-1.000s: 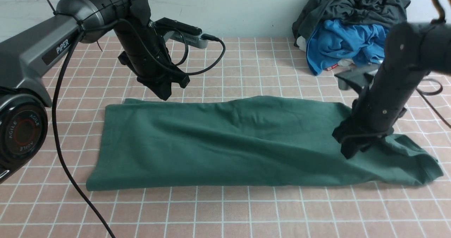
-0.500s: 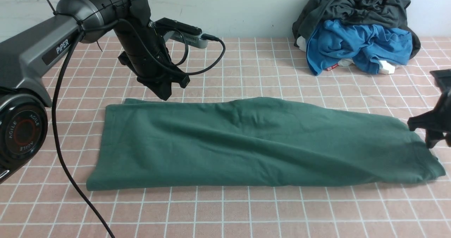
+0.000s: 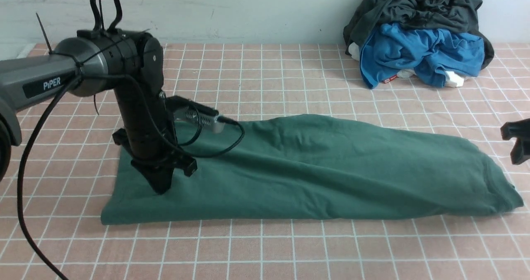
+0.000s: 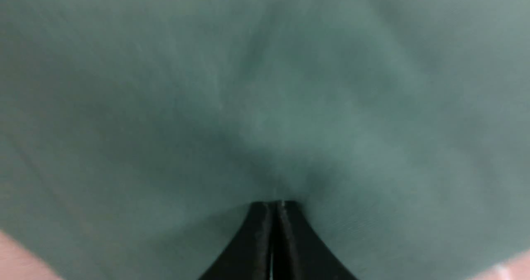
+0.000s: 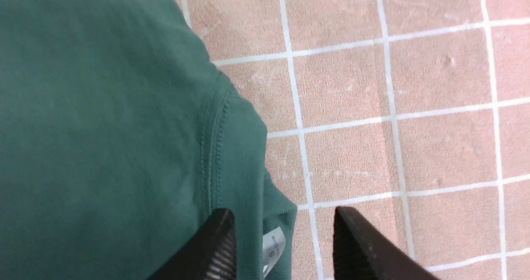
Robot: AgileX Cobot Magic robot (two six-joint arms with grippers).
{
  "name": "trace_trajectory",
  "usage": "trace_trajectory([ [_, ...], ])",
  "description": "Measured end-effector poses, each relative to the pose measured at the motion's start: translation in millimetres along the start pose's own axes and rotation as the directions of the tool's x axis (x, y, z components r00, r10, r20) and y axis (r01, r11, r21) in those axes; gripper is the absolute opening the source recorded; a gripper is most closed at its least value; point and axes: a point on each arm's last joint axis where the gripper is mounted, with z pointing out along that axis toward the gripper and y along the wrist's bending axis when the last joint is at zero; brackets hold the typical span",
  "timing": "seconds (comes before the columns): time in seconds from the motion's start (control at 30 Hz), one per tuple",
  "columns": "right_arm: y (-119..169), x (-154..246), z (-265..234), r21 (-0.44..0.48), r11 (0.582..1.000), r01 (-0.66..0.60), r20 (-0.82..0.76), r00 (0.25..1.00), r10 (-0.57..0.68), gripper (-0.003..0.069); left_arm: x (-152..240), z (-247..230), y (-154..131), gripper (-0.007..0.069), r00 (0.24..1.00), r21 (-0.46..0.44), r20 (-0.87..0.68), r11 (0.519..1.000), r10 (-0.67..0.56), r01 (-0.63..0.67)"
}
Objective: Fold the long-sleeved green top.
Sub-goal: Use the right arm to clamp the right edge of the fabric, then use the right arm to drag the right edge of the fabric to the left and folds it over the left edge
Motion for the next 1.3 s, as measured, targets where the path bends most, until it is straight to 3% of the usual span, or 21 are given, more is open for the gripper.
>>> trace_trajectory([
  [0.3, -1, 9, 55, -0.003, 1.0, -0.031, -0.115, 0.993, 0.031, 0.0552, 10, 9, 12, -0.0003, 0.998, 0.011, 0.026, 0.999, -0.05, 0.05],
  [0.5, 11, 8, 60, -0.021, 1.0, -0.001, -0.112, 0.994, -0.001, 0.0561, 11, 9, 14, -0.0003, 0.997, 0.024, 0.031, 0.998, -0.066, 0.065],
  [0.63, 25, 8, 60, -0.034, 0.999, 0.036, -0.108, 0.993, -0.039, 0.0521, 11, 9, 14, -0.0003, 0.997, 0.025, 0.032, 0.998, -0.066, 0.065],
  [0.8, 31, 8, 60, -0.043, 0.998, 0.045, -0.108, 0.993, -0.049, 0.0388, 11, 8, 14, -0.0003, 0.997, 0.025, 0.033, 0.997, -0.069, 0.068],
  [0.9, 30, 8, 55, -0.037, 0.997, 0.062, -0.105, 0.992, -0.065, 0.0238, 13, 5, 14, -0.0003, 0.997, 0.019, 0.039, 0.998, -0.066, 0.065],
  [0.93, 30, 8, 54, -0.034, 0.997, 0.066, -0.103, 0.992, -0.069, 0.0228, 13, 4, 14, -0.0003, 0.997, 0.018, 0.041, 0.998, -0.066, 0.065],
  [0.97, 28, 6, 44, -0.021, 0.996, 0.083, -0.087, 0.993, -0.084, 0.0148, 16, -4, 15, -0.0003, 0.997, 0.001, 0.057, 0.998, -0.06, 0.06],
  [1.03, 26, 4, 27, 0.002, 0.994, 0.107, -0.052, 0.993, -0.107, 0.0058, 20, -22, 14, -0.0003, 0.994, -0.021, 0.098, 0.998, -0.054, 0.056],
  [1.3, 11, -4, -73, 0.164, 0.979, 0.124, 0.147, 0.978, -0.149, 0.0027, 68, -141, -8, -0.0003, 0.926, -0.114, 0.376, 0.992, -0.012, 0.059],
])
